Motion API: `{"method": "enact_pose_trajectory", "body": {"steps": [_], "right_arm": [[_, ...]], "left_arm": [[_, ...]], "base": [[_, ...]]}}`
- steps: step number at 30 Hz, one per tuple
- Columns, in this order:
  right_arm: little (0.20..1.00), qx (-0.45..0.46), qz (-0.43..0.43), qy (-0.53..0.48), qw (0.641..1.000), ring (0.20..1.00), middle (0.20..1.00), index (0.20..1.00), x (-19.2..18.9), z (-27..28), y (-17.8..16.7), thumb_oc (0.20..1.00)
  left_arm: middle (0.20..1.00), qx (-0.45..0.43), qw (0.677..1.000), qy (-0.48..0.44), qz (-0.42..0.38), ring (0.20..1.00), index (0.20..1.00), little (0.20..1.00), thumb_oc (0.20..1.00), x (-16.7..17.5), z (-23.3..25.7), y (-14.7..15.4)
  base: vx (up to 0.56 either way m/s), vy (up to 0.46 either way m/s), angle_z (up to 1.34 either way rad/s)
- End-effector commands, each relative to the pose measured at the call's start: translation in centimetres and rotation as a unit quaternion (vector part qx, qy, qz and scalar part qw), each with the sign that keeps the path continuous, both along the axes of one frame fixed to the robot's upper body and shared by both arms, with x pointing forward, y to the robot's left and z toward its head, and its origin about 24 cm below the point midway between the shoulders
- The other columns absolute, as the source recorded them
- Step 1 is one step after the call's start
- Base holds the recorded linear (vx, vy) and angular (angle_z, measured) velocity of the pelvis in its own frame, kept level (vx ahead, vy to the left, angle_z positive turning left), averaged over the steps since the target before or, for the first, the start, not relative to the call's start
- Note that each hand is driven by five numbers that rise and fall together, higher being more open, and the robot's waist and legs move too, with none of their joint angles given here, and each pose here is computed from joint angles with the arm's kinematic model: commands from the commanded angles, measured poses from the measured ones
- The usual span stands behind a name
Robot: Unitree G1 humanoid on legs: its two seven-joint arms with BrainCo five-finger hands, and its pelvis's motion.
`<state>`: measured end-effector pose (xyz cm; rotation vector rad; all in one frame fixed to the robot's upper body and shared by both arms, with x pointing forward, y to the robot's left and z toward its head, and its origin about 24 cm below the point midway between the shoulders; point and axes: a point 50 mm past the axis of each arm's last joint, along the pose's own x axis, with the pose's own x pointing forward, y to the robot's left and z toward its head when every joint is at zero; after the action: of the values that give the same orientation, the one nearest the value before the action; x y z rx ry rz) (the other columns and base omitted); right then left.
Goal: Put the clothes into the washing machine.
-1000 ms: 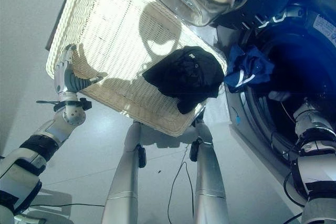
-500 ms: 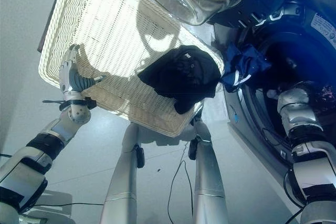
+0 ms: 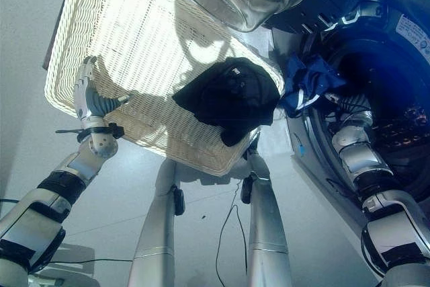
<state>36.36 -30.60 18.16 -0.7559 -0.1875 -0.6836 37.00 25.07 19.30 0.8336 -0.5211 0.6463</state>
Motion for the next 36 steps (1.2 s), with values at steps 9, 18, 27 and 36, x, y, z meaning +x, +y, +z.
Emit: {"method": "enact_pose_trajectory", "body": {"steps": [9, 18, 27, 36], "right_arm": [[1.000, -0.081, 0.010, 0.020, 0.997, 1.000, 1.000, 1.000, 0.9, 0.9, 0.1, 1.000], [0.200, -0.112, -0.005, 0.038, 0.993, 0.200, 0.200, 0.200, 2.2, 2.7, 1.0, 0.200], [0.200, -0.101, -0.017, 0.020, 0.995, 0.200, 0.200, 0.200, 2.5, 3.8, 1.4, 0.200], [0.200, -0.084, -0.022, 0.014, 0.996, 0.200, 0.200, 0.200, 2.3, 3.8, 1.1, 0.200]], "left_arm": [[1.000, -0.012, 0.999, -0.034, -0.025, 1.000, 1.000, 1.000, 1.000, 0.8, 1.5, -2.0], [1.000, -0.016, 0.998, -0.037, -0.040, 1.000, 1.000, 1.000, 1.000, 1.2, 1.9, -3.3], [1.000, -0.015, 0.998, -0.036, -0.046, 1.000, 1.000, 1.000, 1.000, 1.3, 2.0, -3.8], [1.000, -0.018, 0.998, -0.037, -0.046, 1.000, 1.000, 1.000, 1.000, 1.2, 1.7, -3.8]], "base": [[0.00, 0.000, 0.00], [0.00, 0.000, 0.00], [0.00, 0.000, 0.00], [0.00, 0.002, 0.01]]}}
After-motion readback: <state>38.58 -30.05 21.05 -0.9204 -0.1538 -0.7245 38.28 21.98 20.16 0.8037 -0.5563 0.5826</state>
